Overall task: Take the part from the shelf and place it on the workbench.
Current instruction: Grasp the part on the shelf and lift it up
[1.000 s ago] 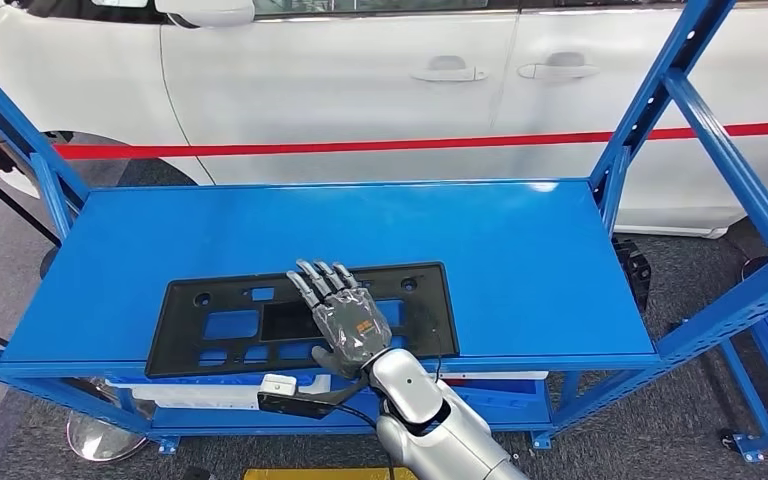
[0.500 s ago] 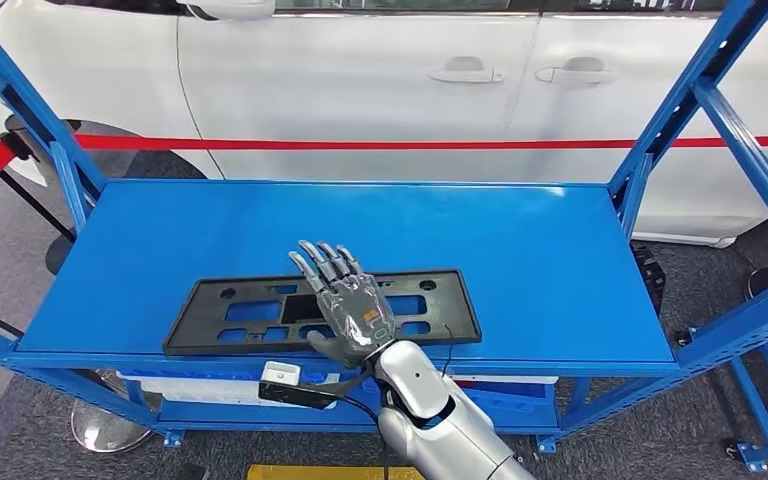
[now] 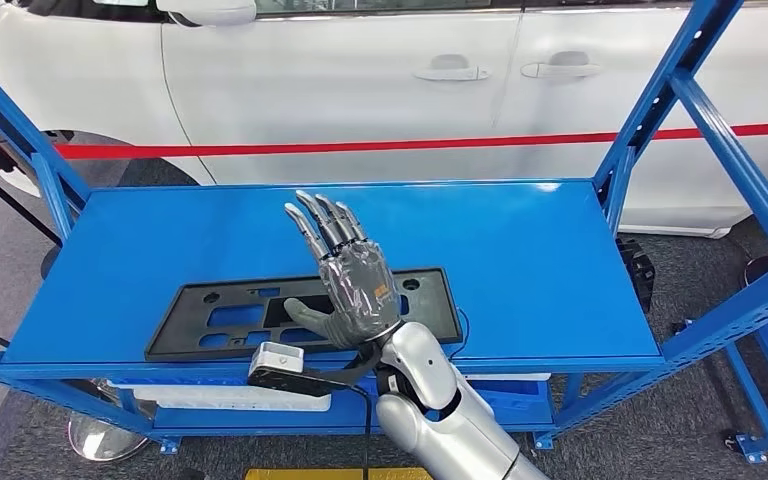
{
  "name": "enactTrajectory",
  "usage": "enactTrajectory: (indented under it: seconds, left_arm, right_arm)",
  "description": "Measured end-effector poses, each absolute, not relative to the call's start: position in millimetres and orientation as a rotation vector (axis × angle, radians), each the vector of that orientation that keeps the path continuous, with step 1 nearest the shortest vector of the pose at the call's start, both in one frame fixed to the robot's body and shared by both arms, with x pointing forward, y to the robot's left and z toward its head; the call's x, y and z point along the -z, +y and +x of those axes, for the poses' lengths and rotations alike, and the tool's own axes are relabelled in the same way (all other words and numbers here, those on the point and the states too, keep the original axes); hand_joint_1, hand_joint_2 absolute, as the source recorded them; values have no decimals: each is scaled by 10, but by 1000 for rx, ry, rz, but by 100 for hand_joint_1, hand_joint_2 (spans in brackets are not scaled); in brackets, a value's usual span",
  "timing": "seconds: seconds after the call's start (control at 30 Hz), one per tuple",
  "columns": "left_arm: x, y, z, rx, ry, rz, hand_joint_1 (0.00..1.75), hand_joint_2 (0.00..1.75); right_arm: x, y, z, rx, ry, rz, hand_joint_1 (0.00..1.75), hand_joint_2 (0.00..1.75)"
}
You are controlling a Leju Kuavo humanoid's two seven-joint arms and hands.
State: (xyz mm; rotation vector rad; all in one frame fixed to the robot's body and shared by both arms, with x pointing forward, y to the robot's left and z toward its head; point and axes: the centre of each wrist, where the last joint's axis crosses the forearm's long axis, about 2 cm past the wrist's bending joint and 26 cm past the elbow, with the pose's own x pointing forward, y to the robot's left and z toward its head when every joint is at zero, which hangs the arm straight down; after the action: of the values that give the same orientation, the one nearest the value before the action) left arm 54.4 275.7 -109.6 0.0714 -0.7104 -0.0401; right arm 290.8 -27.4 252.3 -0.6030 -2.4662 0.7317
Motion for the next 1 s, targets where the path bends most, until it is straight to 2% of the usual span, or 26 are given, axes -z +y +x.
enactTrajectory:
  seconds: [0.63, 1.0]
  left_arm:
    - [1102, 2771, 505, 34, -712, 67, 0, 0]
    - [1104, 2819, 500, 29, -710, 80, 0, 0]
  right_arm:
    - [-2347, -493, 2643, -650, -2487, -532, 0, 175]
    - [-2241, -511, 2584, -712, -2461, -550, 0, 175]
